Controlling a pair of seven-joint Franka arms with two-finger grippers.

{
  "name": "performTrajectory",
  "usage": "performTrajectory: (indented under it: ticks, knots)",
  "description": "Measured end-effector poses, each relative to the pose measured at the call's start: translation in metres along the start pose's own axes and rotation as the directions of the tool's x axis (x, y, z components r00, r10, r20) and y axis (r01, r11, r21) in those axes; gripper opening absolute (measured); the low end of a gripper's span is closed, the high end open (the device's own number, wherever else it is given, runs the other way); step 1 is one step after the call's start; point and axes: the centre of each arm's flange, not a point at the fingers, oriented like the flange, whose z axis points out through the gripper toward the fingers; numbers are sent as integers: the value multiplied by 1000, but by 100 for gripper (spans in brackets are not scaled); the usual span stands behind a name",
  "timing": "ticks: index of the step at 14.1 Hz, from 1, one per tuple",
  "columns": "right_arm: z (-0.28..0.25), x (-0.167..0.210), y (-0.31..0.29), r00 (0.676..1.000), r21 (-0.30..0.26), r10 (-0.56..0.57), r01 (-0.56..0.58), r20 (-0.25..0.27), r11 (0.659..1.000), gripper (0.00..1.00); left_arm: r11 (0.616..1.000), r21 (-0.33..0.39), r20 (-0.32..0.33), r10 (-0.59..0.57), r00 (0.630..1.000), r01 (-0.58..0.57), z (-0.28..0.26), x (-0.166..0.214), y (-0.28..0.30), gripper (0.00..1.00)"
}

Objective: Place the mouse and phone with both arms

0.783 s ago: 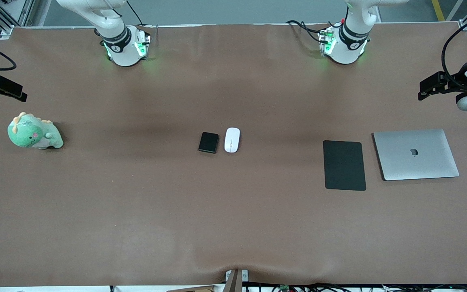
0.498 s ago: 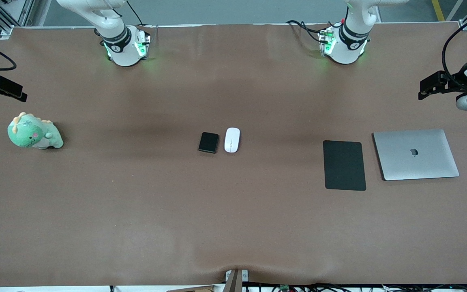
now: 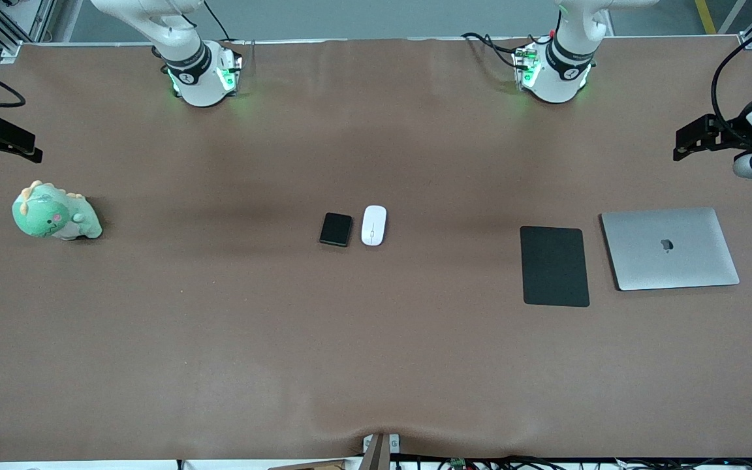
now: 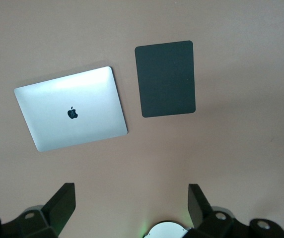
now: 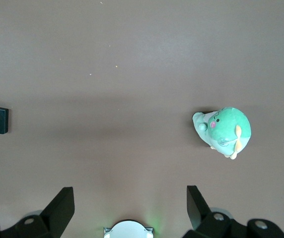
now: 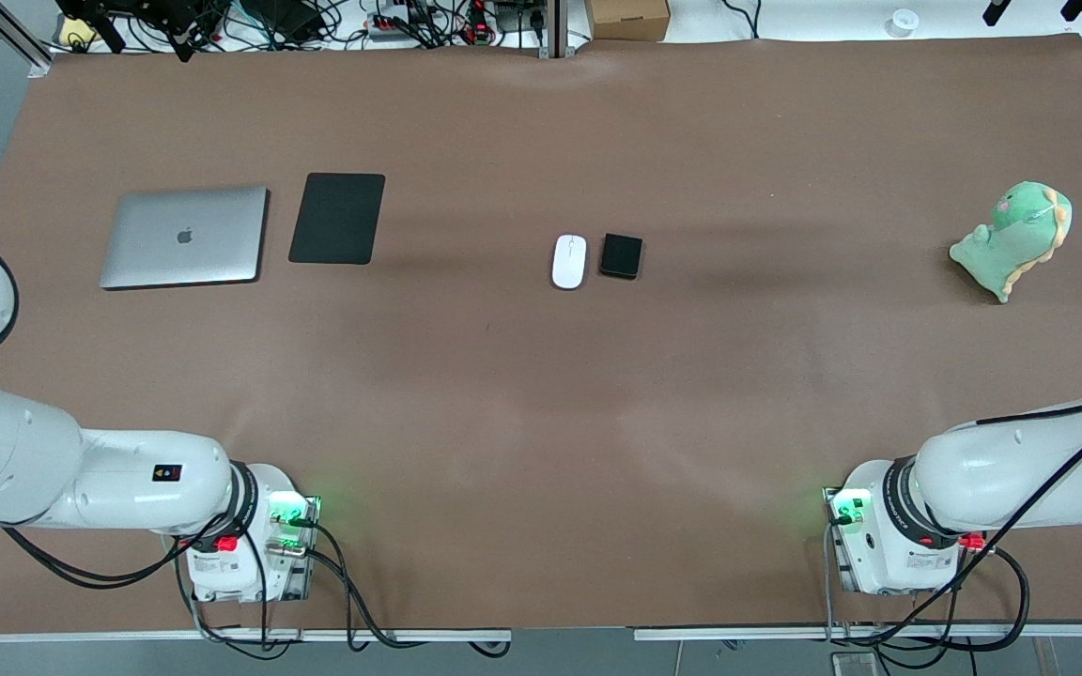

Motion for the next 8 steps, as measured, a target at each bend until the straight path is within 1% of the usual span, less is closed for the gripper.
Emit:
performTrajectory:
  ticks: [6,8]
  knots:
    - [0,0,-1,1000,0,-2,2,-3,1000,100,1000,1,31,24,999,-24,16,14,25,100]
    - [0,0,0,1000,0,-2,2,-3,1000,100,1000,3,46,7,999,-7,23,20,40,100]
